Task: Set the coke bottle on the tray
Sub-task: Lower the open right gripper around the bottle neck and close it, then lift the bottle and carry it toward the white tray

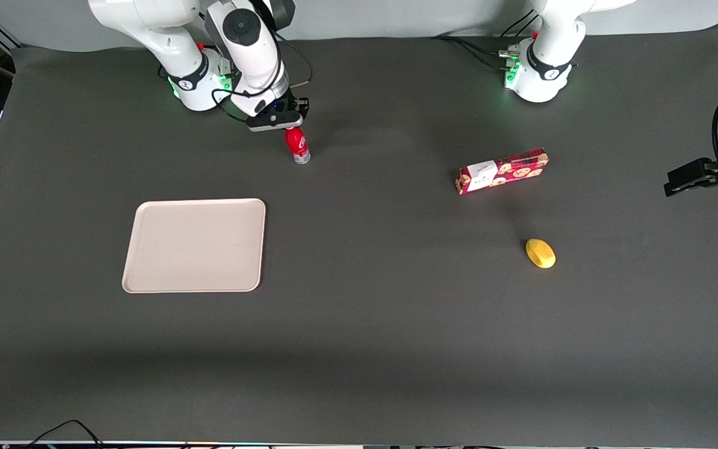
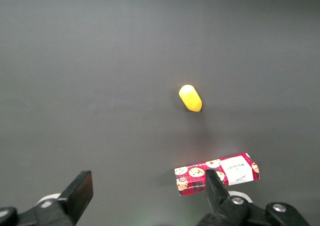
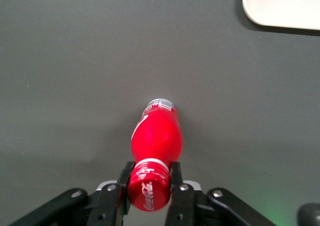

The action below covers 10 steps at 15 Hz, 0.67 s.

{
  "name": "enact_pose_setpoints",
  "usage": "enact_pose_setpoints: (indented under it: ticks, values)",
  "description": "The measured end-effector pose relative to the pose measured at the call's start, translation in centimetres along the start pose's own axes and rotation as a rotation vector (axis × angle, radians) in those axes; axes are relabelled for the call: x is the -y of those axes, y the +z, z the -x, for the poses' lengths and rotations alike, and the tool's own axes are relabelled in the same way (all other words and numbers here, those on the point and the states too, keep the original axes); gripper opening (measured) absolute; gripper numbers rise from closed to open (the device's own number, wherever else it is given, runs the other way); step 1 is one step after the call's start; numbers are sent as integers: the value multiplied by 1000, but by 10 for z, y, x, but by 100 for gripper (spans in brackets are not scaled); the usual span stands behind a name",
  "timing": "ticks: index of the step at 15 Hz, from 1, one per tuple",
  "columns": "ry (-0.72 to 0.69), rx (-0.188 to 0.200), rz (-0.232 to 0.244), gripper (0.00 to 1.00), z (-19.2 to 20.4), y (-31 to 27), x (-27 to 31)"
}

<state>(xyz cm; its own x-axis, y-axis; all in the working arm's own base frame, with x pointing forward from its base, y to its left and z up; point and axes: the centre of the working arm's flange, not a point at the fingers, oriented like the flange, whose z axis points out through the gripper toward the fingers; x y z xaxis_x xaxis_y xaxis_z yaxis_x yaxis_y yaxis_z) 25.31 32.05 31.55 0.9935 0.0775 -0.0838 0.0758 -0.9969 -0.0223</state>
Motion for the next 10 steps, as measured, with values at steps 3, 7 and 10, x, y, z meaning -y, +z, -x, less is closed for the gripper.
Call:
enact_pose_setpoints:
  ticks: [3,7,10]
  values:
    - [24,0,-1,32,-1,0,0]
    - [35,-8,-12,32,-4,-5,3]
    - [67,10,-42,32,-20,-30,2]
